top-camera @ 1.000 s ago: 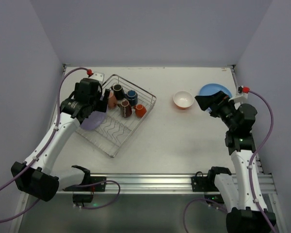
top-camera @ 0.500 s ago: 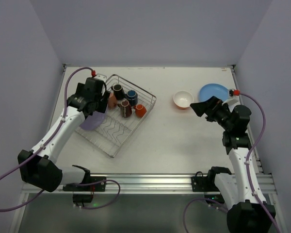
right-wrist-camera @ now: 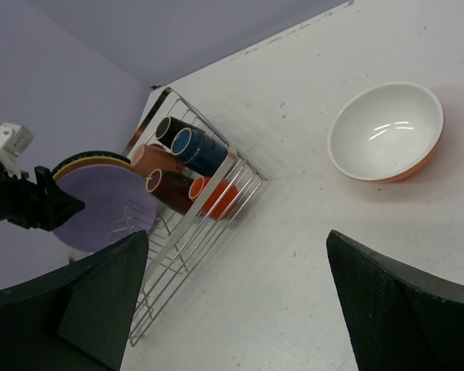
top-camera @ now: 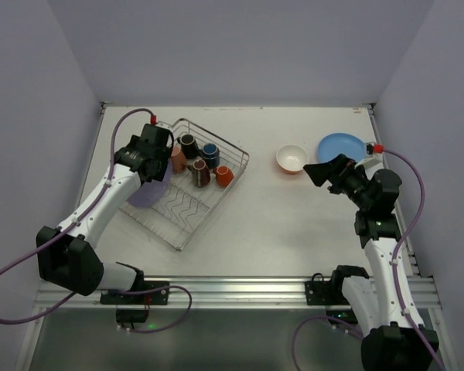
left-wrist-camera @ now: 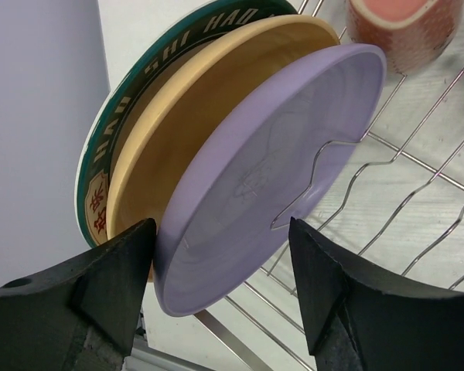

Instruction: Unload the mixed dishes from the dish rack

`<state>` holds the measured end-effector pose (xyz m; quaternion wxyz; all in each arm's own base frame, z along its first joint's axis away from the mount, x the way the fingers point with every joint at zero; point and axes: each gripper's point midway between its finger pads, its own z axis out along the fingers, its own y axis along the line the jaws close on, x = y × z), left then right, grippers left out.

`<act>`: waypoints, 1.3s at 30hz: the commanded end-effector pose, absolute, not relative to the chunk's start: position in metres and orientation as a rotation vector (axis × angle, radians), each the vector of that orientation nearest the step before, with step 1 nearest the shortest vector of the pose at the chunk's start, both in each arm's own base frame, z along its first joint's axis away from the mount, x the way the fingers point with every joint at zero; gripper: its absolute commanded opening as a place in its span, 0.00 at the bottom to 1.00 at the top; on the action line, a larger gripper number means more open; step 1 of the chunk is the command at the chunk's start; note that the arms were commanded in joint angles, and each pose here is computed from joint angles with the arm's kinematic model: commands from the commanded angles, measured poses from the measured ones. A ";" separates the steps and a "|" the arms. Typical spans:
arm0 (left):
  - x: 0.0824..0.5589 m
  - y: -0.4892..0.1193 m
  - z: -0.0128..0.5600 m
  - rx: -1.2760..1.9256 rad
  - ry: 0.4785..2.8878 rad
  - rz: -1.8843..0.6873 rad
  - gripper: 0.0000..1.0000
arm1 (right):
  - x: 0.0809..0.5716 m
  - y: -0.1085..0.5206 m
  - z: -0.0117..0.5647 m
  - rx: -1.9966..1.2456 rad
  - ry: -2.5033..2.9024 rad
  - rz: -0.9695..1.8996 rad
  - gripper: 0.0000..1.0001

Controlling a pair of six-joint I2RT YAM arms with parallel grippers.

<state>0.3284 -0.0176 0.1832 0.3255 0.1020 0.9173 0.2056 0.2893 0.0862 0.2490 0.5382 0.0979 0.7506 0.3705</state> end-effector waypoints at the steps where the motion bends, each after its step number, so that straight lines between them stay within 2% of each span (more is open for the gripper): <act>1: 0.330 -0.017 0.190 0.295 2.387 0.529 0.71 | 0.288 0.089 0.258 0.182 1.742 0.883 0.99; 7: 0.333 -0.015 0.182 0.326 2.412 0.571 0.69 | 0.284 0.088 0.265 0.172 1.719 0.869 0.99; 8: 0.332 -0.012 0.183 0.324 2.407 0.593 0.66 | 0.284 0.088 0.265 0.171 1.718 0.871 0.99; 9: 0.333 -0.011 0.185 0.316 2.398 0.610 0.56 | 0.284 0.089 0.264 0.174 1.721 0.875 0.99; 19: 0.336 -0.004 0.192 0.315 2.367 0.729 0.41 | 0.287 0.090 0.261 0.181 1.734 0.888 0.99; 20: 0.336 -0.004 0.192 0.317 2.365 0.741 0.35 | 0.287 0.090 0.261 0.180 1.733 0.888 0.99; 22: 0.336 -0.002 0.194 0.315 2.355 0.784 0.29 | 0.286 0.090 0.262 0.177 1.732 0.890 0.99; 23: 0.335 -0.002 0.195 0.309 2.353 0.791 0.21 | 0.286 0.090 0.261 0.178 1.732 0.891 0.99; 32: 0.334 0.004 0.210 0.244 2.303 0.861 0.00 | 0.285 0.096 0.260 0.165 1.743 0.940 0.99; 39: 0.331 0.005 0.222 0.274 2.259 0.917 0.00 | 0.284 0.099 0.261 0.158 1.743 0.960 0.99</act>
